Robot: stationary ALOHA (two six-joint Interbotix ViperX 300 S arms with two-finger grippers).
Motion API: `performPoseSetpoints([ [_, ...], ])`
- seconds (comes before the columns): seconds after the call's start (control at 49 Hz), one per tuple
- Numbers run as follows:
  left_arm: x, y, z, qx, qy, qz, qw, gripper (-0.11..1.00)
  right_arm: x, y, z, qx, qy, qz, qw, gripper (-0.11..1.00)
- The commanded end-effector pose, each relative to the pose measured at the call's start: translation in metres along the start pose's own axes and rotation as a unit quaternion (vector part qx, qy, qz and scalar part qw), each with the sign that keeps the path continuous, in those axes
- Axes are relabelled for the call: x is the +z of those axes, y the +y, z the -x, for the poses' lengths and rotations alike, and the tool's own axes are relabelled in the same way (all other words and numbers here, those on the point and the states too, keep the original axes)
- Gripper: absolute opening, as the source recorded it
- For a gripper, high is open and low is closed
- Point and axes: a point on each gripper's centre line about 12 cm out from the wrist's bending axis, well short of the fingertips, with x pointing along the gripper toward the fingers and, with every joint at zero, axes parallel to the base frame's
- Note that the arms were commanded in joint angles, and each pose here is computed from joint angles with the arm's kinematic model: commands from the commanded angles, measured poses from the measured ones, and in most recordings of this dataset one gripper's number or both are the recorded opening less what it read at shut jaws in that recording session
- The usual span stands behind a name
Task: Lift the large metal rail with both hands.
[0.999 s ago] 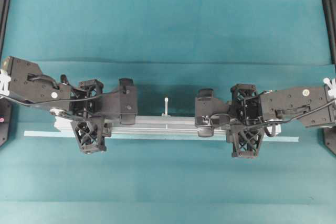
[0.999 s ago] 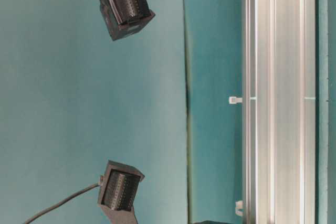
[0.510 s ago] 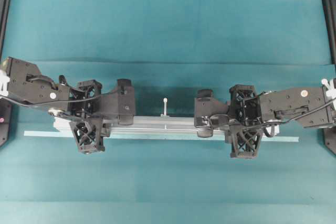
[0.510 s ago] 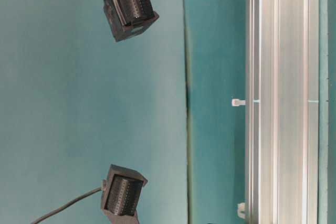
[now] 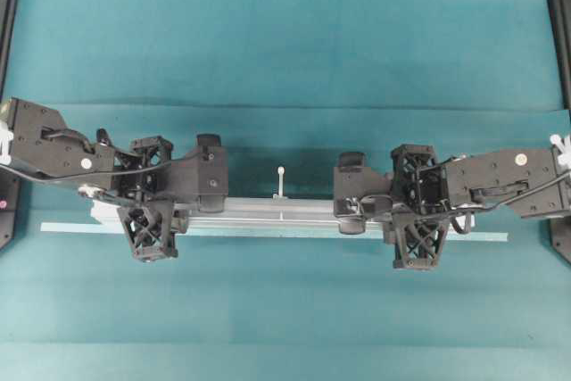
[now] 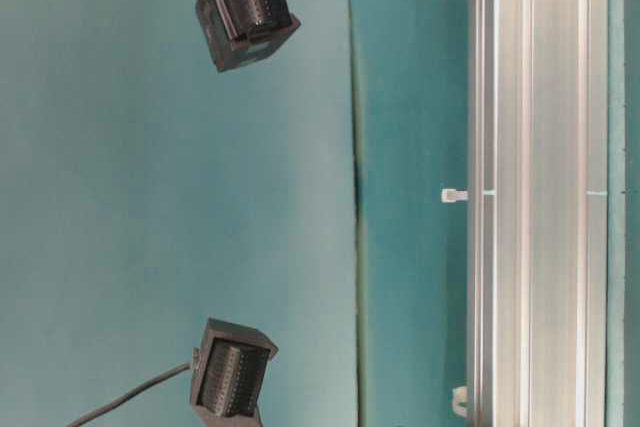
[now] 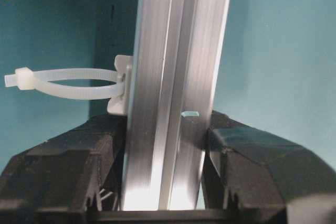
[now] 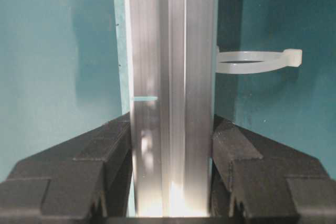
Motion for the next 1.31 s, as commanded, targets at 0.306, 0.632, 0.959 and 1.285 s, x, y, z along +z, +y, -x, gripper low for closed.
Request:
performPoseSetpoints([
  [0.306,0.0018,0.0025,0.0009,0.0,-0.006,0.03,0.9995,0.36,-0.0067,-0.0002,-0.0042,0.0,0.004,0.0,1.0,0.38],
  [0.632,-0.0018,0.0029,-0.0004,0.001,-0.002,0.033,0.9994,0.42,-0.006,-0.0026,-0.0042,-0.001,0.002,0.001,1.0,0.39],
  [0.959,0.0011,0.0006,-0.0003,-0.003,-0.014,0.028,0.9995,0.97,-0.0056,-0.0043,-0.0045,-0.002,-0.002,0.004,1.0,0.96],
  [1.285,0.0008,-0.0013,0.0026,-0.004,-0.016,0.017,0.9997,0.97,-0.0033,-0.0057,0.0007,-0.003,-0.008,-0.002,1.0,0.97],
])
